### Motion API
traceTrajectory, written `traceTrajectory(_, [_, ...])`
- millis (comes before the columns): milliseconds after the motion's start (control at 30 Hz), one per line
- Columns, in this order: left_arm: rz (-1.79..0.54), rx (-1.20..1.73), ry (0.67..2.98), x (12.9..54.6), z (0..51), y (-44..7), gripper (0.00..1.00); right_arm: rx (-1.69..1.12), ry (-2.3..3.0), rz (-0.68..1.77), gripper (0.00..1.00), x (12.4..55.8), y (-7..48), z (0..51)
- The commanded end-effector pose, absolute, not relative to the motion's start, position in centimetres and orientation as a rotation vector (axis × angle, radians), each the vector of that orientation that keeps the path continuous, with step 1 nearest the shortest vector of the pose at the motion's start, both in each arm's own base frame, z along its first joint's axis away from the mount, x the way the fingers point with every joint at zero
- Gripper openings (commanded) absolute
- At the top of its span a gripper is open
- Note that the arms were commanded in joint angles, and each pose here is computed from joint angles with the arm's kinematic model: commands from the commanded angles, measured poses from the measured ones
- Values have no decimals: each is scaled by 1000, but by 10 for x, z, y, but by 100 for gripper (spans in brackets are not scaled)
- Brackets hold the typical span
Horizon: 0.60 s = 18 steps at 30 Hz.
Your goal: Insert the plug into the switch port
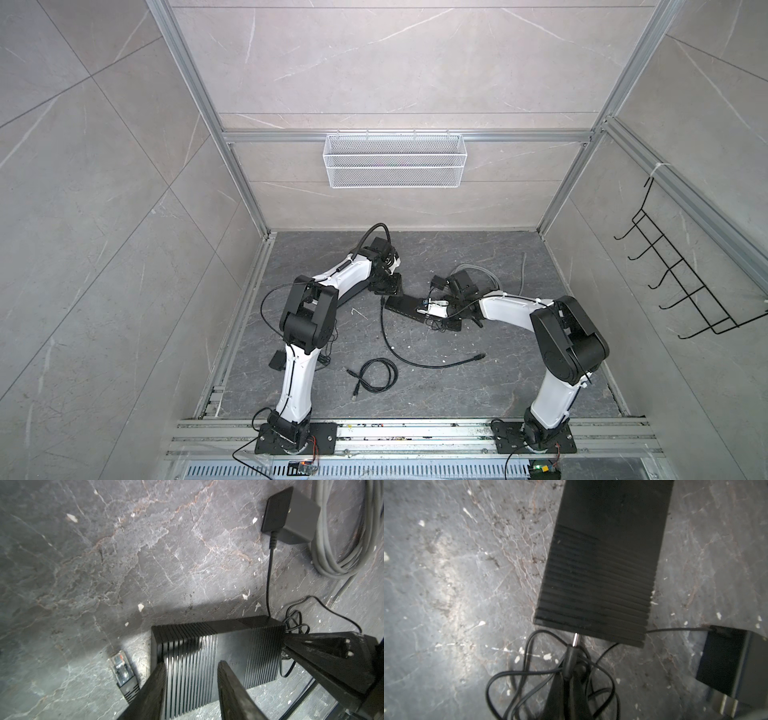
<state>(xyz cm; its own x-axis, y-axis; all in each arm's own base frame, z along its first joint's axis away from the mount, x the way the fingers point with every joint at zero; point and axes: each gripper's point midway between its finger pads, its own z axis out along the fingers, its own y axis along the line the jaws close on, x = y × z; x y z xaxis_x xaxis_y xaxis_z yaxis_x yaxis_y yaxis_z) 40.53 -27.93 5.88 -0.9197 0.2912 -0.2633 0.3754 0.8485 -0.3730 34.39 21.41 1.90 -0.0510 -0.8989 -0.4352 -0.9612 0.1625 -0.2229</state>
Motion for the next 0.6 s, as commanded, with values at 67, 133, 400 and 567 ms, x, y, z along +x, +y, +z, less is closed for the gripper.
traceTrajectory(67, [-542, 527, 2788, 408, 90, -268, 46, -1793, 1962, 215, 3, 334, 218, 14])
traceTrajectory(133, [-532, 517, 2797, 408, 85, -266, 46, -1795, 1964, 219, 3, 333, 217, 13])
traceTrajectory(400, [-600, 500, 2830, 403, 62, -273, 46, -1790, 1952, 238, 4, 329, 218, 14])
traceTrajectory(567, [-663, 508, 2836, 401, 56, -280, 46, -1792, 1976, 188, 3, 332, 211, 13])
